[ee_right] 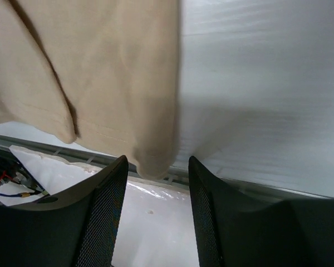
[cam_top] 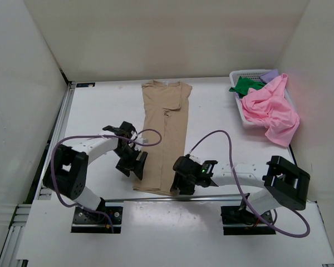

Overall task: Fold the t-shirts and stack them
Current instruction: Rotate the tshirt 90 degrees, then grab the bottom of the folded rectangular tshirt with both arms, then fold the folded rectangular tshirt in 1/3 of the way, then grab one side of the 2/3 rectangular tshirt with both arms

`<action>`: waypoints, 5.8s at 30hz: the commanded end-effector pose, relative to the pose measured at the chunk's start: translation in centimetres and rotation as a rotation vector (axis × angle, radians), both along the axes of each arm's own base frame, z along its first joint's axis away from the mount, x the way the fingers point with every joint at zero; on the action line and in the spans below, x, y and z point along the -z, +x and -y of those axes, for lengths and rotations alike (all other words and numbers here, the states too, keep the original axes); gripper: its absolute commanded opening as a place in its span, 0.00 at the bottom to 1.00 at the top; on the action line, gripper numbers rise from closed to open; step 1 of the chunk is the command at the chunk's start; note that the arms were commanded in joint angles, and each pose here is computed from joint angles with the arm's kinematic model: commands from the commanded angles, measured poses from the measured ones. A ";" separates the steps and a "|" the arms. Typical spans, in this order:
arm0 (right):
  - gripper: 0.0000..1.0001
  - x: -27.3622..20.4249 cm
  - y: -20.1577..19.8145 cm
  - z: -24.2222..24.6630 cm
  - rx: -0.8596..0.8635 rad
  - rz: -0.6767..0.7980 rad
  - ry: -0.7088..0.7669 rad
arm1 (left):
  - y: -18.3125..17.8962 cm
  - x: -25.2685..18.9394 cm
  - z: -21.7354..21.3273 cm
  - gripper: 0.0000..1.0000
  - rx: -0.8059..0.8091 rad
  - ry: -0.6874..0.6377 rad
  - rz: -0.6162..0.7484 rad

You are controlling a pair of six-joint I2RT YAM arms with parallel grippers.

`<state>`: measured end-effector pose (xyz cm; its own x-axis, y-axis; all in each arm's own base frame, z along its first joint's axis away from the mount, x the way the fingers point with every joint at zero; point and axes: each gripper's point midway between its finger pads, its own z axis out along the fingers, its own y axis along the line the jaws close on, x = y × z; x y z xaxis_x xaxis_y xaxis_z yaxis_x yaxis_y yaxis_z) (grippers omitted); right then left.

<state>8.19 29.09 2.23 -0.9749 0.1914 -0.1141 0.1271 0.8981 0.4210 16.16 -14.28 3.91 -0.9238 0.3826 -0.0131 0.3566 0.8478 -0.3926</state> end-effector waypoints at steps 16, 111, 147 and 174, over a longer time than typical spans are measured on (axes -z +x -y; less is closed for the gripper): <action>0.00 1.3 0.3 0.3 0.107 -0.021 -0.059 | 1.4 3.1 -1.2 0.10 0.123 0.250 0.041; 0.41 -6.7 42.8 5.5 0.216 0.270 0.019 | 37.5 -5.1 2.7 0.61 -0.204 -0.169 0.512; 0.38 1.1 25.5 4.8 0.303 -0.049 0.066 | 36.7 -2.4 14.0 0.72 -0.089 0.359 0.927; 0.52 -0.6 23.9 5.6 0.224 -0.029 0.032 | 36.1 -12.1 0.8 1.00 -0.317 0.317 0.987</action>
<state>33.13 24.04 2.54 -0.9051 0.4174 -0.0809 0.3333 0.8147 0.4746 56.59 -13.37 10.96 -0.6531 0.2577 -0.7120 0.0186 0.9455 0.3252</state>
